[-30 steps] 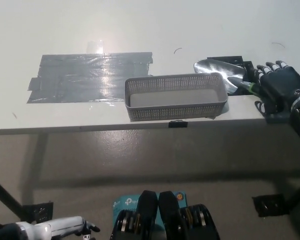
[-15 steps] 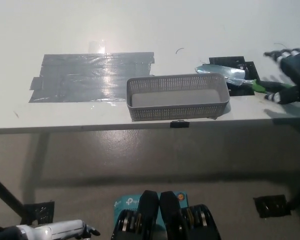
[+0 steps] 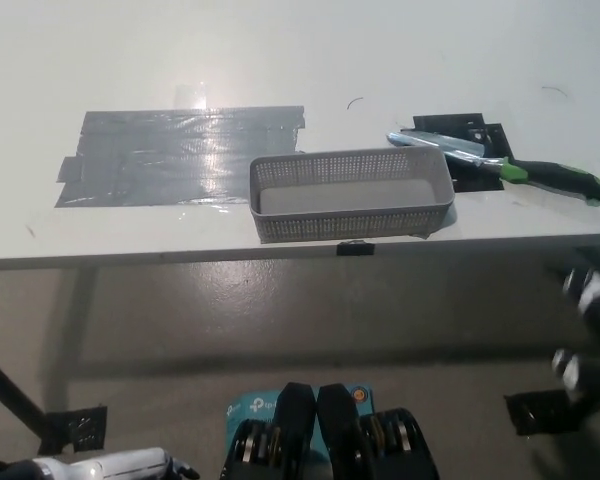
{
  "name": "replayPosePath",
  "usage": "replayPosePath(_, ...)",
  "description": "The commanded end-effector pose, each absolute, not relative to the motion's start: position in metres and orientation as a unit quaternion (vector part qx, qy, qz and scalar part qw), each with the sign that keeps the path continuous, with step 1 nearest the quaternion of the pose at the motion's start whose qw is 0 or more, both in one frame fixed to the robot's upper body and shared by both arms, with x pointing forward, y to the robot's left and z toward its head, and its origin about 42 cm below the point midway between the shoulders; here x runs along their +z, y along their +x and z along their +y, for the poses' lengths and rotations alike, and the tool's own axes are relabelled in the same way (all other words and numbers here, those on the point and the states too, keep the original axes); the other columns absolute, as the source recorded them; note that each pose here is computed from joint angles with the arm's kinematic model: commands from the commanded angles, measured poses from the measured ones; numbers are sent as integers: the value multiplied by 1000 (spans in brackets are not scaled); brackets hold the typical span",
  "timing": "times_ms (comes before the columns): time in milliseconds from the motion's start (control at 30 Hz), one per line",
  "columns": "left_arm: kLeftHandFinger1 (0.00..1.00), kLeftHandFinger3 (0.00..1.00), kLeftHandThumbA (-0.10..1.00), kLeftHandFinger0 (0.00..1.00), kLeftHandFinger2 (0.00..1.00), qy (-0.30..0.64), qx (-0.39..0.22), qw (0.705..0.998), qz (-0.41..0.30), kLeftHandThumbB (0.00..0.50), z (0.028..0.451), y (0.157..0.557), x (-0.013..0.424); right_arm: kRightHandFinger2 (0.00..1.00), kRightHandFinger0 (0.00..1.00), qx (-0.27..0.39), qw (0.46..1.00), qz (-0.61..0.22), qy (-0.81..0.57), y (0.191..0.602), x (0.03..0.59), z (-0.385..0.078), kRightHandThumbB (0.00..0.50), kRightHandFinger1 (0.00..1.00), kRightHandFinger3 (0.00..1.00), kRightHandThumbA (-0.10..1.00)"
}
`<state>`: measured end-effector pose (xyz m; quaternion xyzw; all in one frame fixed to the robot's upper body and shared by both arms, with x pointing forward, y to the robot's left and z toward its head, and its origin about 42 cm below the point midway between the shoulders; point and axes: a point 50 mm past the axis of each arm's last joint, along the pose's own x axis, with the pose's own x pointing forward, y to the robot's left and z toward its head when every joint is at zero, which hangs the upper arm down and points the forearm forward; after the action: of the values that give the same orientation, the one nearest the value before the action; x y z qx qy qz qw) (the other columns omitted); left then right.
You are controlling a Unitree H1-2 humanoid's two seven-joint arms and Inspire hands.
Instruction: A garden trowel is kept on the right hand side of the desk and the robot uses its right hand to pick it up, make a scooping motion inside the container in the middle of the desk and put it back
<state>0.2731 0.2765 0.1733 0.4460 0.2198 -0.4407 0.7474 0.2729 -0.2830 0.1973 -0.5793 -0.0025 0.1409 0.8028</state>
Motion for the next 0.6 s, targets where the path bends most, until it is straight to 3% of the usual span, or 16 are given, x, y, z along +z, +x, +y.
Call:
replayPosePath(0,1000,1000,1000,1000,1000,450,-417,760,216,500,284,275,178,1000,1000,102,844,-24,-526,256,184,-274,212,1000,1000,421)
replayPosePath(33,1000,1000,1000,1000,1000,447,-414,763,216,500,284,275,177,1000,1000,111,865,-3,-489,259,164,-276,197,1000,1000,338)
replayPosePath(200,1000,1000,1000,1000,1000,442,-412,767,217,500,283,272,174,1000,1000,138,897,41,-418,265,131,-288,171,1000,1000,275)
replayPosePath(400,1000,1000,1000,1000,1000,432,-411,773,213,500,281,270,171,1000,993,142,910,58,-386,267,123,-301,180,1000,1000,327)
replayPosePath(567,1000,1000,1000,1000,1000,431,-409,775,216,497,282,267,169,1000,934,156,911,60,-376,270,120,-302,169,1000,1000,271)
